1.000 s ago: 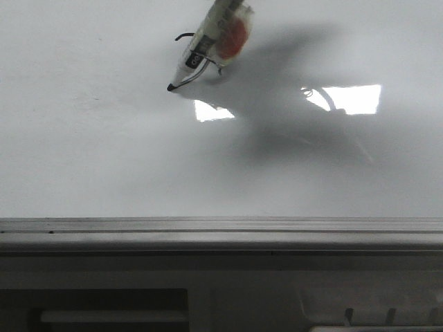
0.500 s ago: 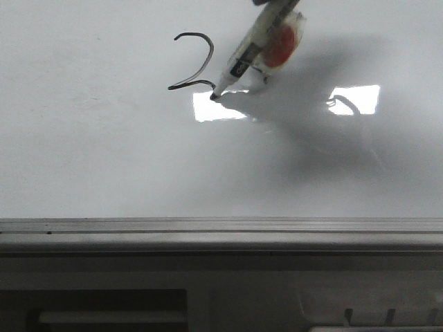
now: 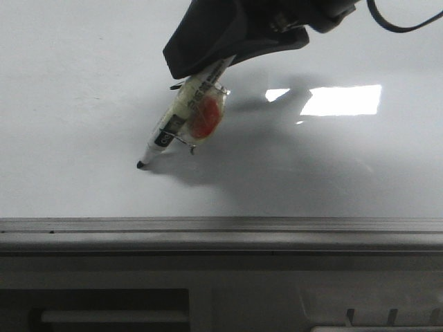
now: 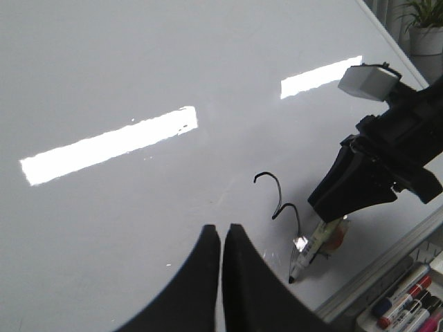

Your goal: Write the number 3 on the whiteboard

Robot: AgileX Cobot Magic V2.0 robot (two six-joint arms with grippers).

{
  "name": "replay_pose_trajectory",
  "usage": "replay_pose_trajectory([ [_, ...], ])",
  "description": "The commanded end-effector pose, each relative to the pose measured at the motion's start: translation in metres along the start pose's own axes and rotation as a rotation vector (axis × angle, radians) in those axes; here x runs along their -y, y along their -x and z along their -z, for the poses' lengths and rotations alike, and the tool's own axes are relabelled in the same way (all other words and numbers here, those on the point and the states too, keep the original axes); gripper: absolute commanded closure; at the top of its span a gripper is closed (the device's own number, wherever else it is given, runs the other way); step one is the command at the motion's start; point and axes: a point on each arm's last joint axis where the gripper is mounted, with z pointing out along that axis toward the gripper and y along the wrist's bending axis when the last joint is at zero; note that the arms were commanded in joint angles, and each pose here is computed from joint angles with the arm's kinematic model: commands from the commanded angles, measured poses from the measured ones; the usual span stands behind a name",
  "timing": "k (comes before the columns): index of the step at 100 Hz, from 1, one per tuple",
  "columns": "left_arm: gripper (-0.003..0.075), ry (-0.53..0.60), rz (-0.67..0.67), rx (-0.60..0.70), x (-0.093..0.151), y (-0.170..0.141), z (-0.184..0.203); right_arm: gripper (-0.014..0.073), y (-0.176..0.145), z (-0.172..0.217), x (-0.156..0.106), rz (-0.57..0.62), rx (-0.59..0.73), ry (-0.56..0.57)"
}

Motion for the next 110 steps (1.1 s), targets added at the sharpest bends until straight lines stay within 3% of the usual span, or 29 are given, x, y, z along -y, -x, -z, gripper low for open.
replay_pose_trajectory([
  [1,0.0724,-0.019,0.043,0.107,0.001,0.015,0.000,0.0657,0.031,0.029,-0.004,0.054,0.135,-0.014],
  [8,0.0650,-0.040,0.076,0.124,0.003,0.017,0.001,0.0657,0.048,0.057,-0.017,0.098,0.180,0.052],
  [18,0.0450,-0.077,0.099,0.152,0.006,0.024,-0.005,0.0657,0.067,0.096,-0.034,0.225,0.215,0.143],
  [27,0.0348,-0.130,0.097,0.067,0.010,0.030,-0.022,0.0657,0.079,0.122,-0.043,0.319,0.230,0.184],
  [45,0.0345,-0.378,-0.045,-0.153,0.031,0.048,-0.069,0.0657,0.083,0.138,-0.048,0.425,0.167,0.207],
  [57,0.0345,-0.535,-0.121,-0.211,0.042,0.065,-0.096,0.0657,0.077,0.138,-0.050,0.476,0.112,0.245],
  [83,0.0345,-0.726,-0.112,-0.417,0.055,0.073,-0.144,0.0657,0.077,0.138,-0.052,0.468,0.117,0.264],
  [110,0.0345,-0.780,-0.047,-0.473,0.060,0.071,-0.170,0.0657,0.081,0.138,-0.069,0.527,0.182,0.326],
])
